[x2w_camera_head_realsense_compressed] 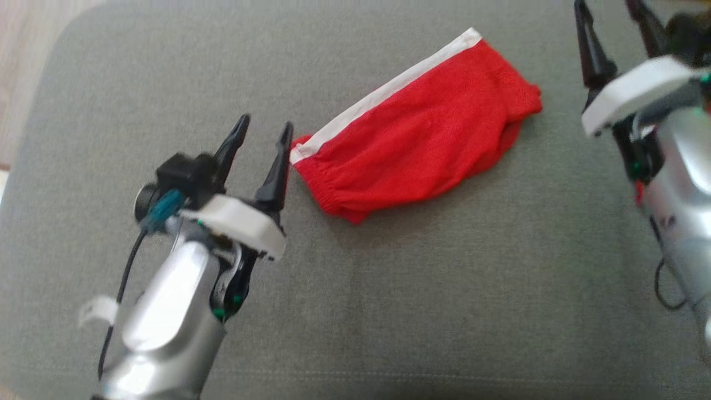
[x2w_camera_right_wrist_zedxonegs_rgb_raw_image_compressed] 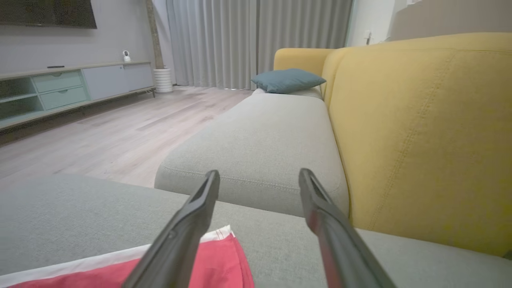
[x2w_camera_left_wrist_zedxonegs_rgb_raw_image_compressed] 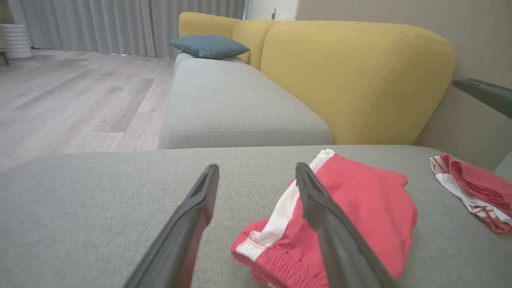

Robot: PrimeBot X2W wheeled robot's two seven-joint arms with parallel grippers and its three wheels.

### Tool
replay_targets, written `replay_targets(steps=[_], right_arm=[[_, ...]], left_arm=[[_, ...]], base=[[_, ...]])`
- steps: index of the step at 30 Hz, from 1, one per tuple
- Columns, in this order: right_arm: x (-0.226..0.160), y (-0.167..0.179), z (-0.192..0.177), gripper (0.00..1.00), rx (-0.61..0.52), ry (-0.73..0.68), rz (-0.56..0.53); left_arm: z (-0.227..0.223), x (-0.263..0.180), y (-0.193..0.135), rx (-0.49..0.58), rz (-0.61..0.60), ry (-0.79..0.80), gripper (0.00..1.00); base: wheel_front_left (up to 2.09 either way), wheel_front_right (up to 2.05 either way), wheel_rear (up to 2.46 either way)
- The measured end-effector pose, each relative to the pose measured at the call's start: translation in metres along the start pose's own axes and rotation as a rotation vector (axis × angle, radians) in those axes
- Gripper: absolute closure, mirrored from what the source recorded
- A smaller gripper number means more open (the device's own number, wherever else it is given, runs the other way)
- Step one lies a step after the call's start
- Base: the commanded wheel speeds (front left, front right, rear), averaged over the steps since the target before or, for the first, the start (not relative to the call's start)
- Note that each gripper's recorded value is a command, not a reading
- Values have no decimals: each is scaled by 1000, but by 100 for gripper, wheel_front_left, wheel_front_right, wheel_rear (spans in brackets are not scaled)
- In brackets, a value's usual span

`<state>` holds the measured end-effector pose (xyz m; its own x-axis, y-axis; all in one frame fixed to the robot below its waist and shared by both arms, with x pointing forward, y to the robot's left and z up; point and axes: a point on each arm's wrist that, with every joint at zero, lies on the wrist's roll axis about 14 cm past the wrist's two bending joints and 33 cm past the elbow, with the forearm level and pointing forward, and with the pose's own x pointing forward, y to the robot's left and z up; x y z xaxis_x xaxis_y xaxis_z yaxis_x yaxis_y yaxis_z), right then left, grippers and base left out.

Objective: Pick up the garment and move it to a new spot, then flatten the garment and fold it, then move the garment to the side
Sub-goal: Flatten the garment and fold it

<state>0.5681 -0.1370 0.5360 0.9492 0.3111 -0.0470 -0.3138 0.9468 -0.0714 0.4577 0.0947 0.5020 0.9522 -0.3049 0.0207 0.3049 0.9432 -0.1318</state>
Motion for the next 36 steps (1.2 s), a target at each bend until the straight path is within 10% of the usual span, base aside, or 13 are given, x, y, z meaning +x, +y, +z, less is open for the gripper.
replay_targets(steps=[22, 36], right_arm=[[-164, 27, -60, 0, 198, -38, -207], [-152, 34, -93, 0, 318, 95, -211]], left_arm=[[14, -62, -6, -91, 115, -95, 0], [-10, -66, 4, -79, 126, -33, 0]], base=[[0, 0, 0], [0, 0, 0]])
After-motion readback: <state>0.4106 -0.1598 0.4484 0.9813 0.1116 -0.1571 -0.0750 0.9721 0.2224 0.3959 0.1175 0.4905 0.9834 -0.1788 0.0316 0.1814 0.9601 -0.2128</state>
